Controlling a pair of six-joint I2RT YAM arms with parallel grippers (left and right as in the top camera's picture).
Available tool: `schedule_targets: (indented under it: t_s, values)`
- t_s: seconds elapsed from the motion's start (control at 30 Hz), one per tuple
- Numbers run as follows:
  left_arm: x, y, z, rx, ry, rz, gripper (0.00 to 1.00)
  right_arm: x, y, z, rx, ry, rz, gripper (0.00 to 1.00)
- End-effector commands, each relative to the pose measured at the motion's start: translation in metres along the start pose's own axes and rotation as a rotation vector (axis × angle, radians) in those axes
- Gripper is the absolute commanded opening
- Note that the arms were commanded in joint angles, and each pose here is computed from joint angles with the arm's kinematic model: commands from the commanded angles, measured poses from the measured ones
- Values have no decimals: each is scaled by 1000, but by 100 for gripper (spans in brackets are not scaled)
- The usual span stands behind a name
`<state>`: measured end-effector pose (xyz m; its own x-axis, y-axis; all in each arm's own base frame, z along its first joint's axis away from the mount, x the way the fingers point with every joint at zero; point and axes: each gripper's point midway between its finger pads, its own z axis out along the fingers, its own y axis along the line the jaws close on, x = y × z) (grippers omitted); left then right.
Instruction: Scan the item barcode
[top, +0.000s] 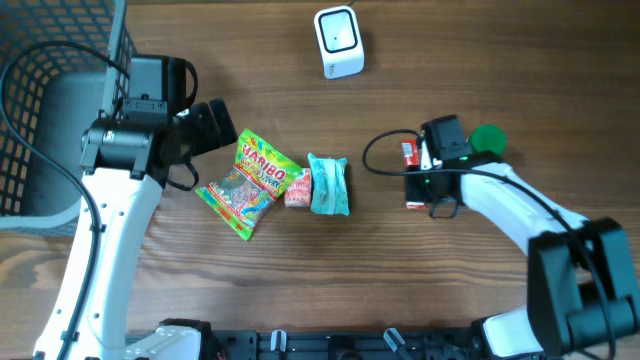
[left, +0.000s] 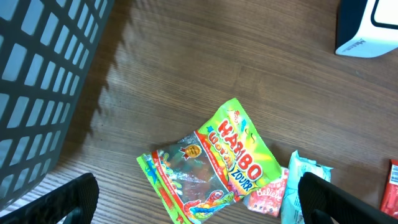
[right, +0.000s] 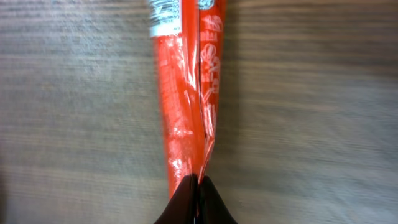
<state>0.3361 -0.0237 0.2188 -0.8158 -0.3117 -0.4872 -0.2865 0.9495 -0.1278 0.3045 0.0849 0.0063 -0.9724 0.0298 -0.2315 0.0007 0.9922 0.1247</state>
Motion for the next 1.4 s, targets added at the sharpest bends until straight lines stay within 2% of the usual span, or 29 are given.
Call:
schedule_targets:
  t_s: [0.0, 0.1, 0.17, 0.2, 0.37, 0.53, 0.57, 0.67, 0.73, 0.87, 0.93, 1.0, 1.1, 1.23, 1.37]
  values:
    - [1, -2, 2, 6, 5, 9, 100, -40, 21, -77, -192, -195, -92, 4]
    - [1, -2, 2, 6, 5, 9, 100, -22, 66, -148, -447, -321, -349, 4]
    - [1, -2, 2, 6, 5, 9, 100, 12, 98, -195, -650, -406, -615, 4]
    - [1, -2, 2, 6, 5, 9, 100, 23, 107, -213, -713, -447, -689, 4]
    - [1, -2, 2, 6, 5, 9, 100, 41, 114, -259, -756, -596, -774, 4]
    - [1, -2, 2, 6, 5, 9, 100, 41, 116, -254, -775, -569, -763, 4]
    - [1, -2, 2, 6, 5, 9, 100, 31, 104, -234, -686, -523, -707, 4]
    - [1, -2, 2, 6, 5, 9, 100, -4, 65, -172, -443, -380, -395, 4]
    - [1, -2, 2, 6, 5, 9, 100, -31, 55, -148, -375, -353, -275, 4]
    - [1, -2, 2, 6, 5, 9, 100, -102, 45, -182, -228, -365, -206, 4]
    - [1, -2, 2, 6, 5, 9, 100, -142, 49, -206, -183, -354, -234, 4]
    - [1, -2, 2, 6, 5, 9, 100, -175, 52, -208, -107, -372, -278, 4]
    - [1, -2, 2, 6, 5, 9, 100, -206, 58, -186, 154, -421, -403, 4]
    - [1, -2, 2, 6, 5, 9, 100, -239, 93, -156, 587, -493, -710, 4]
    - [1, -2, 2, 6, 5, 9, 100, -264, 124, -113, 931, -490, -944, 4]
